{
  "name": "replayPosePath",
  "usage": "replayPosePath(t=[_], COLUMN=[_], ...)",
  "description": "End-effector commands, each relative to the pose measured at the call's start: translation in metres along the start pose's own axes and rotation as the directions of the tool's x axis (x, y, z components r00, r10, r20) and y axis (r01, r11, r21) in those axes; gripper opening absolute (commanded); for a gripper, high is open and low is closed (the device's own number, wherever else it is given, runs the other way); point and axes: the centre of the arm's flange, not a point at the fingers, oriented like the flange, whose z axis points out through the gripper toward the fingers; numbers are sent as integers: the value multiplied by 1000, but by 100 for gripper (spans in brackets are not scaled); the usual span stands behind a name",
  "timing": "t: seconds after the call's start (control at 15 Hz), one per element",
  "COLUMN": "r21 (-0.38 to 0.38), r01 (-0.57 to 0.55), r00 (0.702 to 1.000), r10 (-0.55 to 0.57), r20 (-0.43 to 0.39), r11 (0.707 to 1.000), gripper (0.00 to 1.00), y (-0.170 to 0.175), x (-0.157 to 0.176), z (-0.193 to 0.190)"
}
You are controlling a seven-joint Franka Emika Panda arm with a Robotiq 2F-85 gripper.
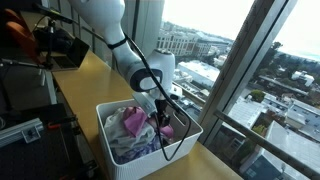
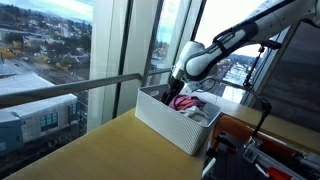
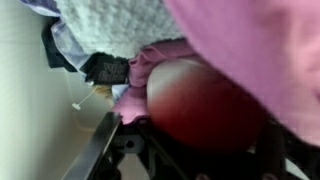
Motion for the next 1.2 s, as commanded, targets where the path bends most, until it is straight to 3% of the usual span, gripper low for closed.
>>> replayPosePath(t=[0.0, 0.2, 0.73, 1.0, 1.07, 1.13], r21=[14, 8, 138, 241, 195, 212], r01=[28, 36, -15, -99, -59, -71], r00=[998, 993, 981, 960, 971, 968], r10=[-27, -35, 41, 156, 102, 118], r20=[-60, -117, -187, -231, -216, -222], r11=[1000, 999, 990, 966, 979, 975], gripper=[84, 100, 100, 100, 100, 100], y=[-10, -16, -85, -110, -106, -109], x=[-3, -5, -53, -83, -58, -65], z=[-69, -118, -239, -278, -256, -265])
